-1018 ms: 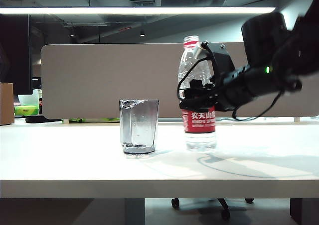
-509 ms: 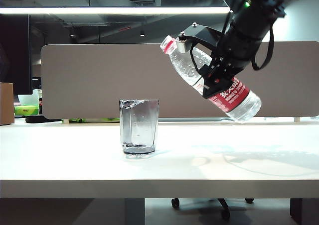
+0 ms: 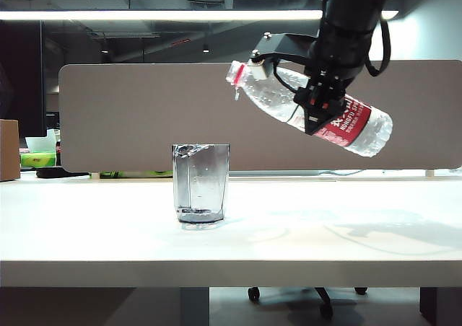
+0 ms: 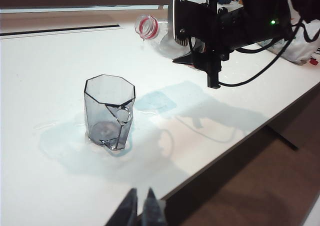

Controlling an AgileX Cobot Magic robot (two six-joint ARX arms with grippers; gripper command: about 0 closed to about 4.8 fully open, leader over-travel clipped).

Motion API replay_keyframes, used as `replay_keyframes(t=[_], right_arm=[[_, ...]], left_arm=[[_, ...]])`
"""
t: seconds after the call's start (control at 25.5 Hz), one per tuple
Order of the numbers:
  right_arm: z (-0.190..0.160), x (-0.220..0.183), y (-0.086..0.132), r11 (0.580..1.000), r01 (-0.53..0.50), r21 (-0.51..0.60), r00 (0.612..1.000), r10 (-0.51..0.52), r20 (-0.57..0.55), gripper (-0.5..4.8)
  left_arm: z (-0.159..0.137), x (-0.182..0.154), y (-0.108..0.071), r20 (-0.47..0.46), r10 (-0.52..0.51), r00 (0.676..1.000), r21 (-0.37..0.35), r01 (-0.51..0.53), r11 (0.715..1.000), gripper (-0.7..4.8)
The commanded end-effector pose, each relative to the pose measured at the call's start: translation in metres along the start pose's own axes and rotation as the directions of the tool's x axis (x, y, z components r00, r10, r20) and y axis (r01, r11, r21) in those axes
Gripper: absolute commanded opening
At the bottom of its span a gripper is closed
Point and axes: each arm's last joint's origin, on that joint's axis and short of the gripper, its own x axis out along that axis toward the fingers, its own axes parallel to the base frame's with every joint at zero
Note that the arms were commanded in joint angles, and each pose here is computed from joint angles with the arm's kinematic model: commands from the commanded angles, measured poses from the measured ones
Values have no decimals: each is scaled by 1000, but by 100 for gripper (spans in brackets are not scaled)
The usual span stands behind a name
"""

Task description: Pick up the mineral water bottle on the table and pour water into the mug until it's half full.

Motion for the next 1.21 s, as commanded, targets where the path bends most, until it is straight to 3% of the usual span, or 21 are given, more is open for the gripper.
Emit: replay_keyframes(t=[0.04, 0.59, 1.21], right_arm=[[9, -5, -4, 996, 76, -43, 997, -77, -1, 215], [41, 13, 10, 981, 72, -180, 988, -95, -125, 216], [35, 10, 16, 959, 89, -268, 940, -169, -295, 215]], left_arm=[[2, 0, 0, 11, -2, 1000, 19, 2, 1000, 21], [2, 0, -1, 11, -7, 1000, 18, 6, 1000, 21], [2, 0, -1, 10, -18, 1000, 17, 18, 1000, 21]])
